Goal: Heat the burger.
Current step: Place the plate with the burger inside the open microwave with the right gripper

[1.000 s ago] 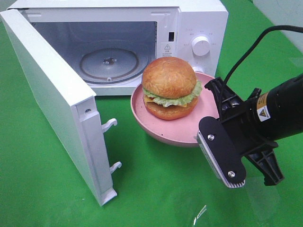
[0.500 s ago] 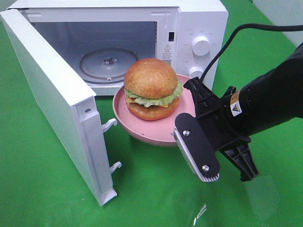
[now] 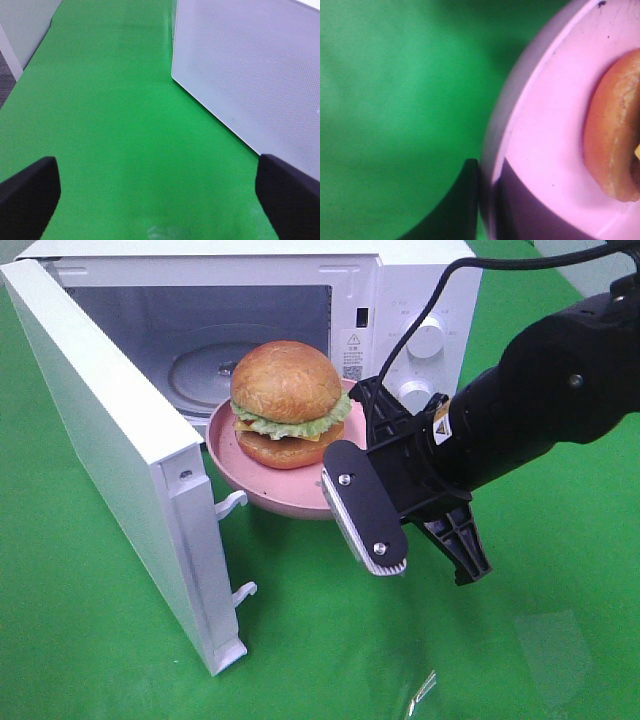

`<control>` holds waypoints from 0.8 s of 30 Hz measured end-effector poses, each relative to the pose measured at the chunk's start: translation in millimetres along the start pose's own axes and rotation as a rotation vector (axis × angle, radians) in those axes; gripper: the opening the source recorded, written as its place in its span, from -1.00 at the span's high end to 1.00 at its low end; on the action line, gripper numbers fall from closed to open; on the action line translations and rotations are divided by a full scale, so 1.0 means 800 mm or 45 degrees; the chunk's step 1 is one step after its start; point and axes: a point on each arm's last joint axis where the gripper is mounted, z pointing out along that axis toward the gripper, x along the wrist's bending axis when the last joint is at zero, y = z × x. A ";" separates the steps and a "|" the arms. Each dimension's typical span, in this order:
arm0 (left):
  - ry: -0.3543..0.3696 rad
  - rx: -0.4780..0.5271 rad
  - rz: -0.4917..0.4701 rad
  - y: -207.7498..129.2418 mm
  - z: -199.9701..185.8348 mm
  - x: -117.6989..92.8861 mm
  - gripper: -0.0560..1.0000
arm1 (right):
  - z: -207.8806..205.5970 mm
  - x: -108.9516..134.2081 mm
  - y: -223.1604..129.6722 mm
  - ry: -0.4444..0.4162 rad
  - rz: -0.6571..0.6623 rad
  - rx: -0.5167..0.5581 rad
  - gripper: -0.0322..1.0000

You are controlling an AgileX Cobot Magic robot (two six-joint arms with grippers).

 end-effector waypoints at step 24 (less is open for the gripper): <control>0.000 0.000 0.000 0.000 0.000 0.000 -0.96 | 0.059 -0.065 0.007 0.005 0.012 -0.004 0.85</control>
